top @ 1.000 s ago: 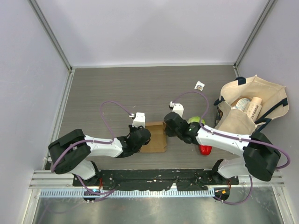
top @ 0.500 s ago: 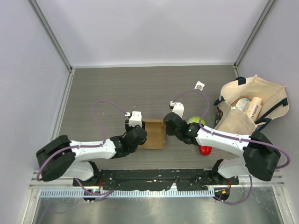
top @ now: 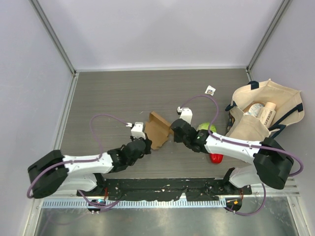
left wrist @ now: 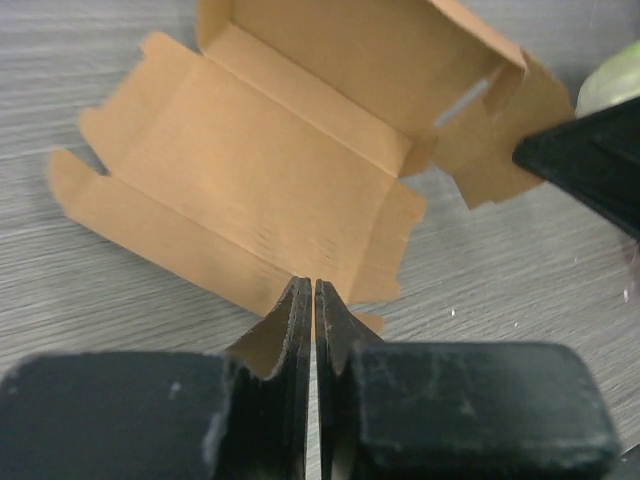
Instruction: Fold the paper box
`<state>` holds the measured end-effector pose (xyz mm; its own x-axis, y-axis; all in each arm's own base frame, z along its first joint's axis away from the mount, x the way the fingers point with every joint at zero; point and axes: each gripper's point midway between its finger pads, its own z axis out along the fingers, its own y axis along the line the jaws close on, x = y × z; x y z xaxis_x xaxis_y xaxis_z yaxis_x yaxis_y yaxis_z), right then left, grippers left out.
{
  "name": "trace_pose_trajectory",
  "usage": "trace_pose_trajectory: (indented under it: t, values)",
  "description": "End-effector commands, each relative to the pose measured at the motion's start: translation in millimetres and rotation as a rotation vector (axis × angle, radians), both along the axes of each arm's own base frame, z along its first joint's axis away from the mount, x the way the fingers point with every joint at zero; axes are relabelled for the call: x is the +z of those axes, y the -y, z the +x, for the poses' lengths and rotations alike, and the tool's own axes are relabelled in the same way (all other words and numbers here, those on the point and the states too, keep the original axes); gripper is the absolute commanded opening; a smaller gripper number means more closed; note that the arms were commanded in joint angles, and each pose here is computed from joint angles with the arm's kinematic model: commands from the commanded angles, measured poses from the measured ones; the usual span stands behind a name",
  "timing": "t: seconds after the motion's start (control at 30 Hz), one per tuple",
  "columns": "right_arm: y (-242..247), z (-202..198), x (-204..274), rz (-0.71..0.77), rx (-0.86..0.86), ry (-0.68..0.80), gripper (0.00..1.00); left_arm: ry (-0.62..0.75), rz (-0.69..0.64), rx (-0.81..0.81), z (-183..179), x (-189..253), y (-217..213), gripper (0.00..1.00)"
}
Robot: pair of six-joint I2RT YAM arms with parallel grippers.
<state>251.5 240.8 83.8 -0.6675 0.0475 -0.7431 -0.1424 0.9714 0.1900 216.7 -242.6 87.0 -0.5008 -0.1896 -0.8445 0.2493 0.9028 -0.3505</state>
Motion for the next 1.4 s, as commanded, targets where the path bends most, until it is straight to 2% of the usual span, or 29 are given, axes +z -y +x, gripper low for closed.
trace_pose_trajectory:
  t: [0.0, 0.3, 0.43, 0.73, 1.03, 1.23, 1.27, 1.37]
  values:
    - [-9, 12, 16, 0.026, -0.018, 0.059, 0.00, -0.010, -0.077, -0.121, 3, -1, 50, 0.06]
    - [-8, 10, 12, 0.014, -0.012, 0.054, 0.01, -0.013, -0.035, -0.107, 24, -14, 75, 0.04]
    - [-9, 11, 11, 0.026, -0.024, 0.046, 0.01, -0.069, -0.009, -0.084, 27, -44, 69, 0.02]
    - [-13, 10, 6, 0.082, -0.139, -0.034, 0.01, -0.132, -0.064, -0.092, 21, -78, 77, 0.00]
    - [-30, 7, 5, 0.245, -0.240, -0.111, 0.13, -0.162, -0.078, -0.063, 18, -91, 72, 0.00]
    - [-39, 12, 13, 0.298, -0.165, -0.038, 0.29, -0.168, -0.075, -0.055, 16, -96, 68, 0.00]
    - [-41, 15, 16, 0.329, -0.150, -0.016, 0.34, -0.168, -0.077, -0.054, 16, -96, 68, 0.00]
    - [-41, 21, 21, 0.347, -0.134, 0.005, 0.36, -0.176, -0.075, -0.057, 15, -99, 68, 0.00]
